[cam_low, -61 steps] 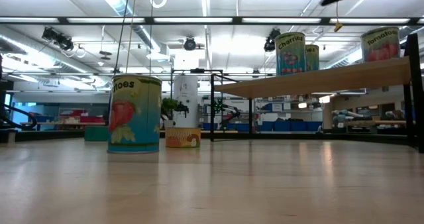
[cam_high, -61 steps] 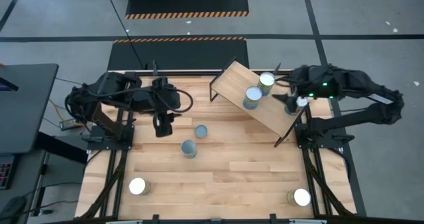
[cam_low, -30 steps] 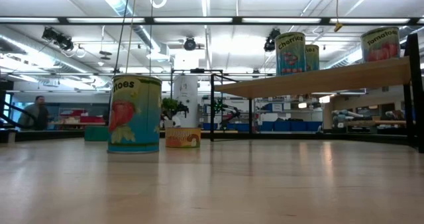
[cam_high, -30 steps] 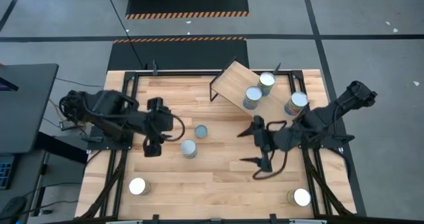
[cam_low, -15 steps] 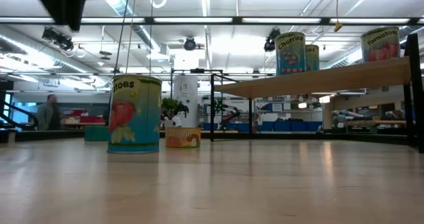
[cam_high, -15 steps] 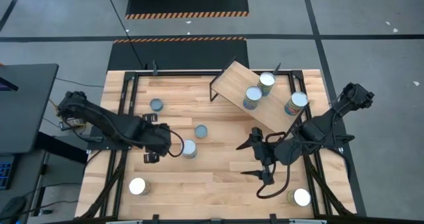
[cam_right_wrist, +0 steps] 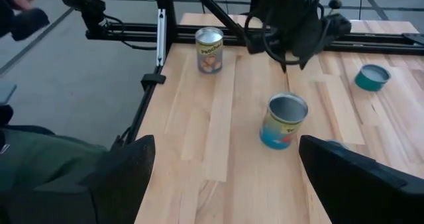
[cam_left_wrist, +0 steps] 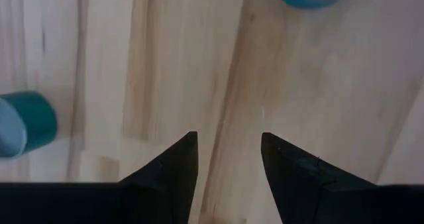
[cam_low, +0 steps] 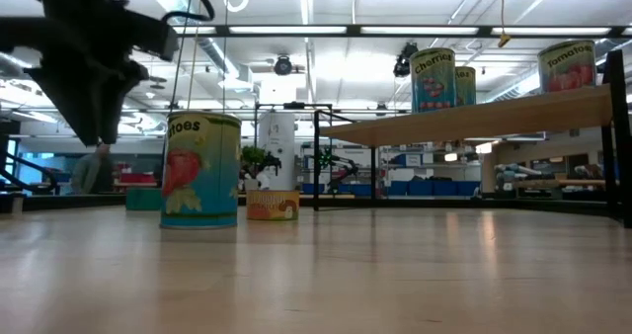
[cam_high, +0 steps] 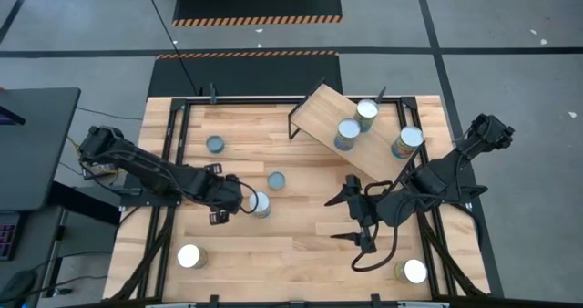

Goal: Pick and place cans onto a shelf
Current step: Put the canned tomatoes on the shelf

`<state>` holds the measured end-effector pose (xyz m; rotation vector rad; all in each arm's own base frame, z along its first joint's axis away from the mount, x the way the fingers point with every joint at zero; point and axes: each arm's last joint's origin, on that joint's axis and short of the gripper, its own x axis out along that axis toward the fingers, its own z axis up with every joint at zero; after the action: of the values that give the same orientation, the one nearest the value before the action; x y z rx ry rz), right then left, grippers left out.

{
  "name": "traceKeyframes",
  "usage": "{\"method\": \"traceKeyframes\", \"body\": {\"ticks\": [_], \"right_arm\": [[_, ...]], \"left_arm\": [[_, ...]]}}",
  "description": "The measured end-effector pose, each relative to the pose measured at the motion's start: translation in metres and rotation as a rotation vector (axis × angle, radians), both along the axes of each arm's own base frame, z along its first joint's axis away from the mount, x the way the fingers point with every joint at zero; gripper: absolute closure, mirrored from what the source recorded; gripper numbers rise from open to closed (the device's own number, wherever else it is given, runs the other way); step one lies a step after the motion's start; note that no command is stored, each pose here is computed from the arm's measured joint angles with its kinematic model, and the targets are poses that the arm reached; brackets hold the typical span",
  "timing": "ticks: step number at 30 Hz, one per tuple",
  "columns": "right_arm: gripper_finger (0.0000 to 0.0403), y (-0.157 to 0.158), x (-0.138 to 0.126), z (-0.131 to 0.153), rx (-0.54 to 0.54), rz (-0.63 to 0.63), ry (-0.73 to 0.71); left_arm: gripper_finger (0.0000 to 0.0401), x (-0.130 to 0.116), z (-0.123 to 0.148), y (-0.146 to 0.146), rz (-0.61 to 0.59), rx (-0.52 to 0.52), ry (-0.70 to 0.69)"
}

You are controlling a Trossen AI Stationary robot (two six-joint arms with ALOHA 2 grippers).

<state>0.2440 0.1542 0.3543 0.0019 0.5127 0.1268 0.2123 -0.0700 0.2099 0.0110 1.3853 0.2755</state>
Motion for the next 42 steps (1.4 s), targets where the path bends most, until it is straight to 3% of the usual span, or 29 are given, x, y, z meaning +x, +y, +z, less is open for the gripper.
{"method": "traceKeyframes", "body": {"ticks": [3,7,12,15,19,34,42], "right_arm": [[0.0021,0.0,0.0,0.0,0.002,-0.001,0.0],[0.0021,-0.001,0.001,0.0,0.013,-0.011,0.002],[0.0021,-0.001,0.001,0.0,0.013,-0.011,0.002],[0.0021,-0.001,0.001,0.0,0.013,-0.012,0.002],[0.0021,-0.001,0.001,0.0,0.014,-0.011,0.002],[0.0021,-0.009,0.003,-0.003,-0.012,-0.034,0.033],[0.0018,-0.014,0.023,-0.019,-0.058,-0.04,0.087]], "left_arm": [[0.0216,0.004,-0.008,0.002,0.01,-0.019,-0.05],[0.0172,0.007,-0.018,0.004,-0.008,-0.034,-0.102],[0.0105,0.015,-0.025,0.004,-0.089,0.019,-0.212],[0.0086,0.024,-0.027,0.0,-0.182,0.014,-0.328],[0.0089,0.035,-0.029,-0.006,-0.242,-0.008,-0.433],[0.0111,0.089,-0.069,-0.023,-0.264,-0.02,-0.659],[0.0111,0.113,-0.058,-0.031,-0.294,-0.011,-0.72]]}}
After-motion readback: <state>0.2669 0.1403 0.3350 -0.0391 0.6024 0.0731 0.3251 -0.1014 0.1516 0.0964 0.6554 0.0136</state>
